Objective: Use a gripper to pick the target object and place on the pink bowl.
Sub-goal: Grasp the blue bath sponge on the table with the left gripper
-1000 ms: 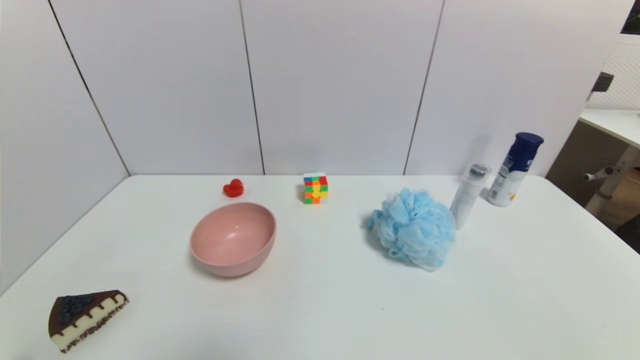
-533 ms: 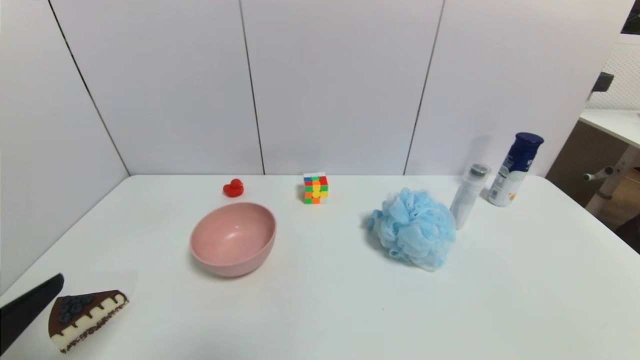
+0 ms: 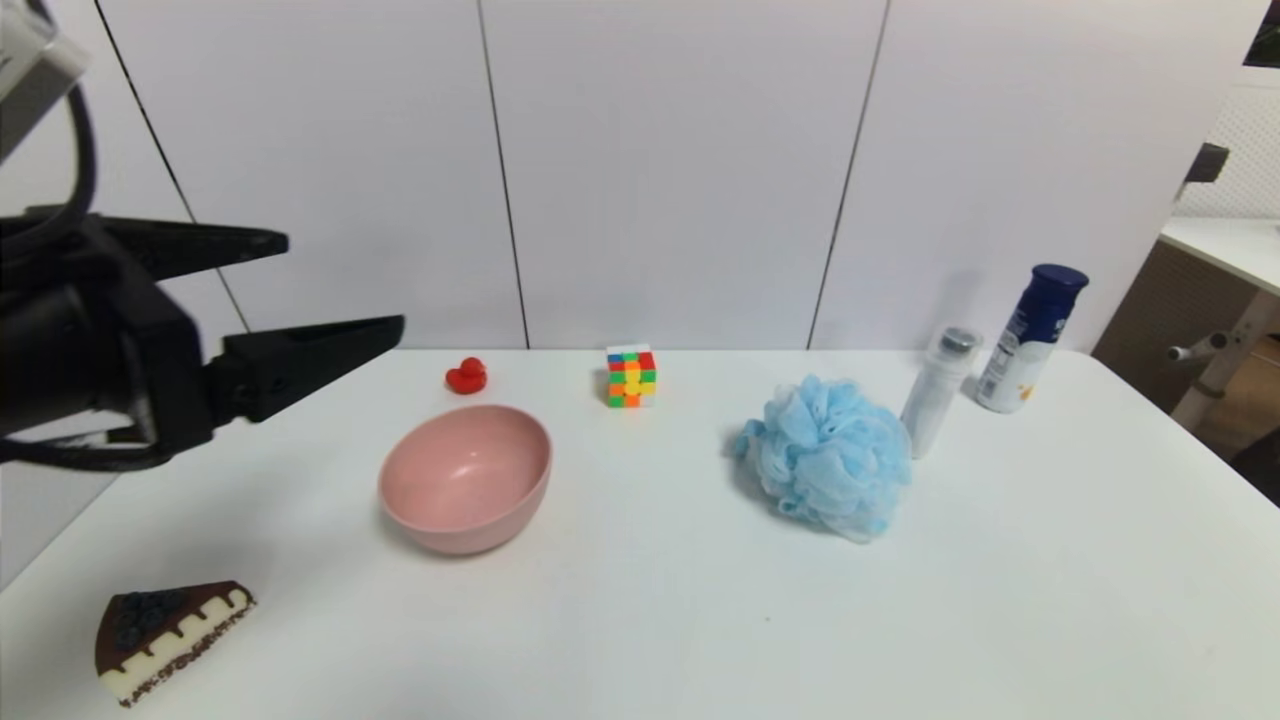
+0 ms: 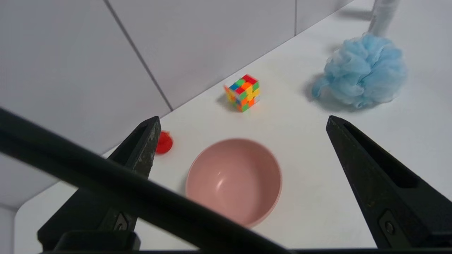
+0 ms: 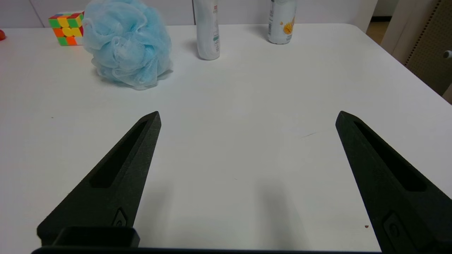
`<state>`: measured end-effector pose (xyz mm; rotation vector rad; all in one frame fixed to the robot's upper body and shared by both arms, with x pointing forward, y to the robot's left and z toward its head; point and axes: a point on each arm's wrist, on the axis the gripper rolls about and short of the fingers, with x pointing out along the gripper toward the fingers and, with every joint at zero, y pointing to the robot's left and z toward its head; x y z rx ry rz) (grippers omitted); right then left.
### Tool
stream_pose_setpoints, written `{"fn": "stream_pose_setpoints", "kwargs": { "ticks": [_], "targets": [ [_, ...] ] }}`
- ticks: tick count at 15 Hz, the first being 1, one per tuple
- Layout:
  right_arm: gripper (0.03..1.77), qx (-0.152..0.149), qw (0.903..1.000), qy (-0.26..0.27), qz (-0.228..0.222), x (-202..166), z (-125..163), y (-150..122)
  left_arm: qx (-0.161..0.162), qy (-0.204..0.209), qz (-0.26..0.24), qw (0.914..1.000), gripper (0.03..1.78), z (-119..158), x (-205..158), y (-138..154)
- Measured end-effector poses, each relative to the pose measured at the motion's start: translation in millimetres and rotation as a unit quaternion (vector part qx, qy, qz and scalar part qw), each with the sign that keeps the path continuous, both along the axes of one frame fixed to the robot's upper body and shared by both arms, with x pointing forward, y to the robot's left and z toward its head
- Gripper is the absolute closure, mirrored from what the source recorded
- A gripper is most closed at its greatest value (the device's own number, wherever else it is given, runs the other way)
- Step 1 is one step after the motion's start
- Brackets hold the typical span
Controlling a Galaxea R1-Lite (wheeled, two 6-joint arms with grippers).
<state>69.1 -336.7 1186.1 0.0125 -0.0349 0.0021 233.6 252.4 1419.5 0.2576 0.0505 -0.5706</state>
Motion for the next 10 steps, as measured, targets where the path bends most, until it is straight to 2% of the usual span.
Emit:
{"fn": "stream_pose_setpoints", "kwargs": {
  "ticks": [4, 10],
  "targets": [
    [0.09, 0.0, 1.0, 0.0, 0.0, 0, 0, 0, -0.005, 0.023, -0.072, 0.9971, 0.12, 7, 40, -62],
    [0.09, 0.0, 1.0, 0.0, 0.0, 0, 0, 0, -0.01, 0.022, -0.13, 0.9912, 0.12, -14, 93, -149]
  ]
}}
